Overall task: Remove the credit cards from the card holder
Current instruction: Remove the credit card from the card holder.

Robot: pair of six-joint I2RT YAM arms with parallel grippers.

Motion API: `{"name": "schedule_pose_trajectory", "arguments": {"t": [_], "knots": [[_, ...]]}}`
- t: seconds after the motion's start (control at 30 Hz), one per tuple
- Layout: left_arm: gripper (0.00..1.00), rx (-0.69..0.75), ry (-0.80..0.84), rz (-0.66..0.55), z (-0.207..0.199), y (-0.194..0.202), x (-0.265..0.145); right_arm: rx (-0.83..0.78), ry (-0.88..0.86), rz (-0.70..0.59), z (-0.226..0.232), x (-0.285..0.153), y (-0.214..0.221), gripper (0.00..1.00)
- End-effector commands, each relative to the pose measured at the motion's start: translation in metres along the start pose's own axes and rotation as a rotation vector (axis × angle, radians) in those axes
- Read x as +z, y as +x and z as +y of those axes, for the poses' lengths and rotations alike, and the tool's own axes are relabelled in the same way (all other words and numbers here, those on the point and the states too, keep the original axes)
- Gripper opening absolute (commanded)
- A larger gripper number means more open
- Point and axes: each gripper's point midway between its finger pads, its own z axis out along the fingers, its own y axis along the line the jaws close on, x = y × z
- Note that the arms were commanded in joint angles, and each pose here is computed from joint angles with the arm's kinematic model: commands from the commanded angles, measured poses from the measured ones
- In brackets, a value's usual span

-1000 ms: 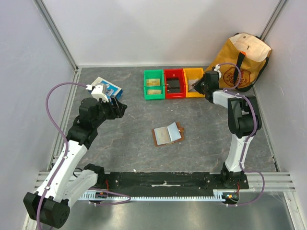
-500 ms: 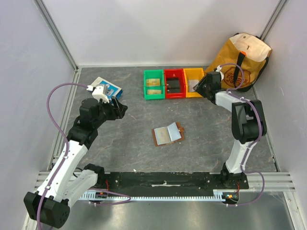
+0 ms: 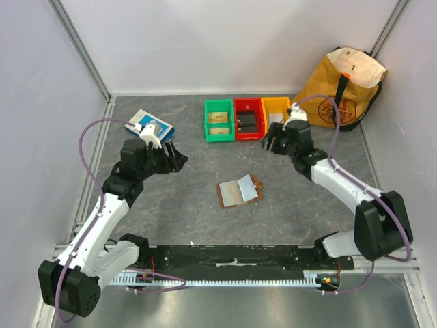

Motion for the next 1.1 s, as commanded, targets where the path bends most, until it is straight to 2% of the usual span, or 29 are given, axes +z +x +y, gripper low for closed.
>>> {"name": "schedule_pose_trajectory", "arguments": {"t": [0.0, 0.2, 0.33, 0.4, 0.53, 0.93, 1.07], "knots": [[0.69, -0.1, 0.086, 0.083, -0.013, 0.026, 0.007, -0.257, -0.153, 0.044, 0.049, -0.033, 0.038, 0.72], [0.69, -0.18, 0.119, 0.177, -0.019, 0.067, 0.011, -0.435, -0.339, 0.174, 0.1, -0.06, 0.116, 0.73], [0.68, -0.214, 0.127, 0.212, -0.022, 0.088, 0.013, -0.543, -0.343, 0.233, 0.114, -0.064, 0.16, 0.74], [0.68, -0.227, 0.131, 0.232, -0.024, 0.098, 0.014, -0.547, -0.333, 0.27, 0.114, -0.063, 0.177, 0.74], [0.64, -0.22, 0.168, 0.254, -0.042, 0.106, 0.018, -0.489, -0.314, 0.313, 0.109, -0.053, 0.196, 0.73], [0.63, -0.158, 0.171, 0.337, -0.076, 0.128, 0.046, -0.509, -0.324, 0.427, 0.099, -0.047, 0.236, 0.73], [0.63, -0.151, 0.142, 0.353, -0.071, 0.137, 0.05, -0.563, -0.306, 0.439, 0.102, -0.05, 0.246, 0.83]]}}
